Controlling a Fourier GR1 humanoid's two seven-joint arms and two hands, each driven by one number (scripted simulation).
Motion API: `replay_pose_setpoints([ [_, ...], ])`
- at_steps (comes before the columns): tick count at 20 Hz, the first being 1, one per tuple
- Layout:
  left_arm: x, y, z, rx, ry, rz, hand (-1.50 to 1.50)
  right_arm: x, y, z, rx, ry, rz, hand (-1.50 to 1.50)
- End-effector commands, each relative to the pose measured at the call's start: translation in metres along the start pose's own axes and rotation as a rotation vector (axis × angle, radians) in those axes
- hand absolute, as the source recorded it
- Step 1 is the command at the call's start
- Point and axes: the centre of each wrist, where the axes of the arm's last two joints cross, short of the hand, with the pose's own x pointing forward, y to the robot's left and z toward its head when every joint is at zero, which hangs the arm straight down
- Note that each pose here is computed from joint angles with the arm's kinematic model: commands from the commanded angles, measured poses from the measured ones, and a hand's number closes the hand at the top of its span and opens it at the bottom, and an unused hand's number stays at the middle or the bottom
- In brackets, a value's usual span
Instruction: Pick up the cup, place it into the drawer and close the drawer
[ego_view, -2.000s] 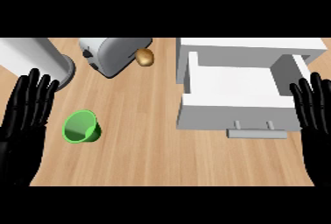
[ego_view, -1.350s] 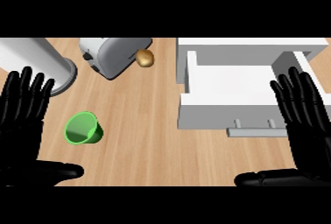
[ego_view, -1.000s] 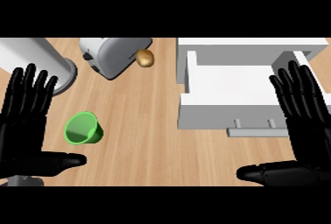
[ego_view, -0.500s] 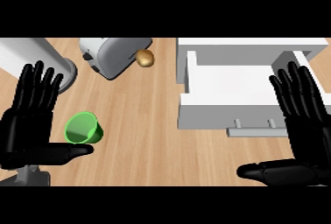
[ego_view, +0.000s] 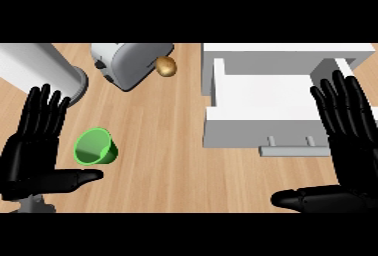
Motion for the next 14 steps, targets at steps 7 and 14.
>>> replay_pose_setpoints([
  [7, -0.045, 0.026, 0.031, 0.051, 0.080, -0.055, -1.50, 0.004, -0.010, 0.003, -0.003, 0.008, 0.013, -1.50],
  [14, -0.073, 0.045, 0.020, 0.100, 0.103, -0.074, -1.50, -0.008, -0.019, -0.007, 0.016, 0.015, -0.015, -1.50],
])
